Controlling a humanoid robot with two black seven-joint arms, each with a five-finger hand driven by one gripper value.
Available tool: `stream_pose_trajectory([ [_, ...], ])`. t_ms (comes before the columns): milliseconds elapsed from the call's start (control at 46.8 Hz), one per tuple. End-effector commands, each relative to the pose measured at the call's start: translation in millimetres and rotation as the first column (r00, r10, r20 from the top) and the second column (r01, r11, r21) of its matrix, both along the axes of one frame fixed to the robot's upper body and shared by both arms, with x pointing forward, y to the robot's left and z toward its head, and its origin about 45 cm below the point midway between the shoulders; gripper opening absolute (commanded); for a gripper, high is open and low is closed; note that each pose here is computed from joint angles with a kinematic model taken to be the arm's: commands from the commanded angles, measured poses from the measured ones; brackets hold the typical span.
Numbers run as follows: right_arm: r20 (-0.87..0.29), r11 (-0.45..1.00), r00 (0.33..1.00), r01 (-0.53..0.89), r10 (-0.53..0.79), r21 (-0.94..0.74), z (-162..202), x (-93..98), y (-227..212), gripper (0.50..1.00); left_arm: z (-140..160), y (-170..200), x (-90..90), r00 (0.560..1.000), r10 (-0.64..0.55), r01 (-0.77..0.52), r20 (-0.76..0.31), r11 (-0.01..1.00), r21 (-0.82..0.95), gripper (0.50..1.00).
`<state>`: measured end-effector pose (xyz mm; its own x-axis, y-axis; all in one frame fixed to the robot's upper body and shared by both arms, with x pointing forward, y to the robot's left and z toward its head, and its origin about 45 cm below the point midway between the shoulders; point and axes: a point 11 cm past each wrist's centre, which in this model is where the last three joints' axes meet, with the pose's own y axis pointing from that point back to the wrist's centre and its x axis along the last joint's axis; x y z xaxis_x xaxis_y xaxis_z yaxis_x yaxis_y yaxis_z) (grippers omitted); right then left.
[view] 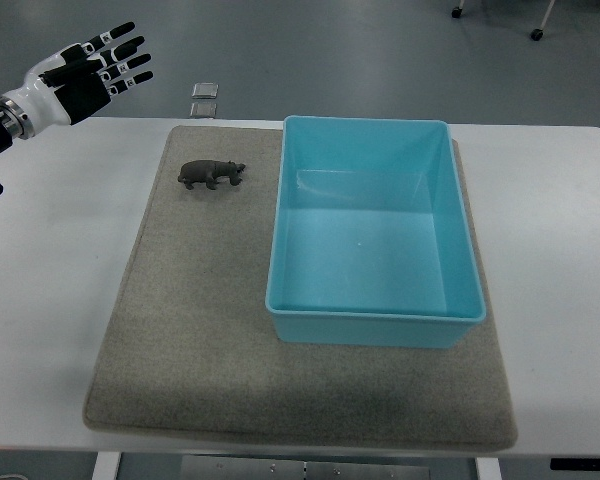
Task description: Place brown hippo in blue box with left hand
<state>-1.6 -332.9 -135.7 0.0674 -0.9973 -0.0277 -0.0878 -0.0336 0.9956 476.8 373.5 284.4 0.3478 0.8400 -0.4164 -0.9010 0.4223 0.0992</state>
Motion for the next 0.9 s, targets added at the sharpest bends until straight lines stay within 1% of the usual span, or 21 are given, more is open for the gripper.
stream_pose_trajectory([
  [0, 0.0, 1.0, 1.0, 0.001, -0.001, 0.0, 0.0, -0.1, 0.0, 0.936, -1.8, -4.6, 0.7, 1.0, -0.008, 0.008, -0.002, 1.0, -0.002, 0.999],
  [107, 0.0, 1.0, 1.0, 0.0, 0.0, 0.0, 0.0, -0.2, 0.0, 0.936, -1.4, -5.9, 0.9, 1.0, -0.013, 0.013, -0.001, 1.0, 0.001, 0.999],
  [321, 0.0, 1.0, 1.0, 0.0, 0.0, 0.0, 0.0, -0.2, 0.0, 0.936, 11.1, -6.4, 5.7, 1.0, -0.012, 0.012, 0.023, 1.0, 0.004, 0.999],
  [470, 0.0, 1.0, 1.0, 0.0, 0.0, 0.0, 0.0, -0.2, 0.0, 0.936, 13.4, 0.4, 7.3, 1.0, 0.009, -0.009, 0.03, 1.0, 0.011, 0.999],
  [663, 0.0, 1.0, 1.0, 0.0, 0.0, 0.0, 0.0, -0.2, 0.0, 0.936, 14.7, 0.4, 7.4, 1.0, 0.002, -0.003, 0.031, 1.0, 0.028, 0.999],
  [727, 0.0, 1.0, 1.0, 0.0, 0.0, 0.0, 0.0, -0.2, 0.0, 0.936, 14.0, -1.7, 7.0, 0.999, -0.02, 0.018, 0.029, 0.997, 0.078, 0.999],
  [876, 0.0, 1.0, 1.0, 0.001, -0.001, 0.0, 0.0, -0.1, 0.0, 0.936, 15.1, -7.8, 7.0, 0.994, -0.108, 0.095, 0.03, 0.952, 0.292, 0.999],
])
